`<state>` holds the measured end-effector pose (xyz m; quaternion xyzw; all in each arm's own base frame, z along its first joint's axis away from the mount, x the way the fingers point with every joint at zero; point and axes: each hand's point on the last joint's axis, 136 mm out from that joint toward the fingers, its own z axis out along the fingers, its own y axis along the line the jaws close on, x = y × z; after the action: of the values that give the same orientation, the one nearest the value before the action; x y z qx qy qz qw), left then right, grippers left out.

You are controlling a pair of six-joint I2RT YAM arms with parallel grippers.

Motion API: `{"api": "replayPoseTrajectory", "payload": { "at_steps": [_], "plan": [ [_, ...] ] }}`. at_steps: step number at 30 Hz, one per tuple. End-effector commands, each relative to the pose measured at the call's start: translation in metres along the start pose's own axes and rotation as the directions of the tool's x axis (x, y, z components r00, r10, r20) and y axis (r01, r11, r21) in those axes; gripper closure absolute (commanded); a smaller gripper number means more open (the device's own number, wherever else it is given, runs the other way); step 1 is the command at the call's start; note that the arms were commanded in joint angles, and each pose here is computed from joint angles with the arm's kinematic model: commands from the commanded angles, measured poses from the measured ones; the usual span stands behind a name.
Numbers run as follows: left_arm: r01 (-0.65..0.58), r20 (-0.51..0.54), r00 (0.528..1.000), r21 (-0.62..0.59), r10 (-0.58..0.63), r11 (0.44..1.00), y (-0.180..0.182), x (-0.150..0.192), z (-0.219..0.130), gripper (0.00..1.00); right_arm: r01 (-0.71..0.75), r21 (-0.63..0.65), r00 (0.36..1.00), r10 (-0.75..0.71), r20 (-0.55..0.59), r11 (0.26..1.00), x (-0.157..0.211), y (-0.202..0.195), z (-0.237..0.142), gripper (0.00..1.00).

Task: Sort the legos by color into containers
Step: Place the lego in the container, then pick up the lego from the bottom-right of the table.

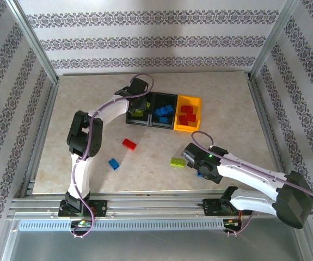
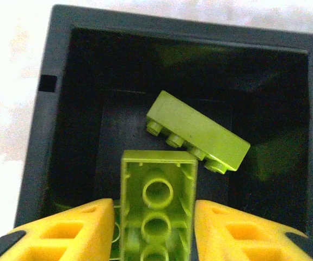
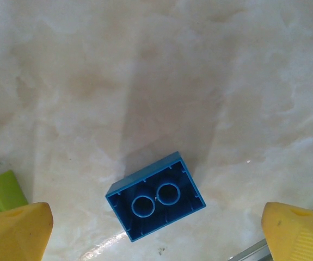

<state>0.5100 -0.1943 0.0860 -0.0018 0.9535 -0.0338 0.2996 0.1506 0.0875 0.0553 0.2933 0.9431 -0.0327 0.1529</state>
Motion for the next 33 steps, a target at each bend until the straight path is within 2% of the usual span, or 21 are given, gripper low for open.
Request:
{"api": "replayPoseTrajectory", "payload": {
  "at_steps": [1,10,19,25,29,33],
  "plan": [
    [-0.028,-0.013,1.0,-0.016,0.028,0.999,-0.004,0.002,-0.003,0.54,-0.032,-0.008,0.999,0.032,-0.016,0.999,0.006,-0.003,0.003,0.02],
    [-0.012,0.007,1.0,0.011,0.012,1.0,-0.014,-0.004,-0.023,0.52,-0.064,-0.041,0.997,0.062,-0.039,0.997,0.013,-0.003,0.01,0.02],
    [0.033,0.074,0.997,0.042,-0.036,0.999,-0.011,-0.014,-0.065,0.51,-0.085,-0.077,0.995,0.081,-0.049,0.993,0.016,0.0,0.014,0.14],
    [0.062,0.129,0.989,0.068,-0.071,0.996,-0.004,-0.015,-0.097,0.44,-0.093,-0.108,0.993,0.085,-0.076,0.99,0.021,0.012,0.021,0.17],
    [0.081,0.156,0.984,0.067,-0.091,0.994,0.004,-0.011,-0.113,0.35,-0.091,-0.118,0.993,0.081,-0.087,0.989,0.023,0.019,0.025,0.18],
    [0.101,0.185,0.976,0.067,-0.112,0.993,0.011,-0.008,-0.126,0.18,-0.095,-0.136,0.993,0.084,-0.082,0.986,0.019,0.027,0.028,0.2]
  ]
}}
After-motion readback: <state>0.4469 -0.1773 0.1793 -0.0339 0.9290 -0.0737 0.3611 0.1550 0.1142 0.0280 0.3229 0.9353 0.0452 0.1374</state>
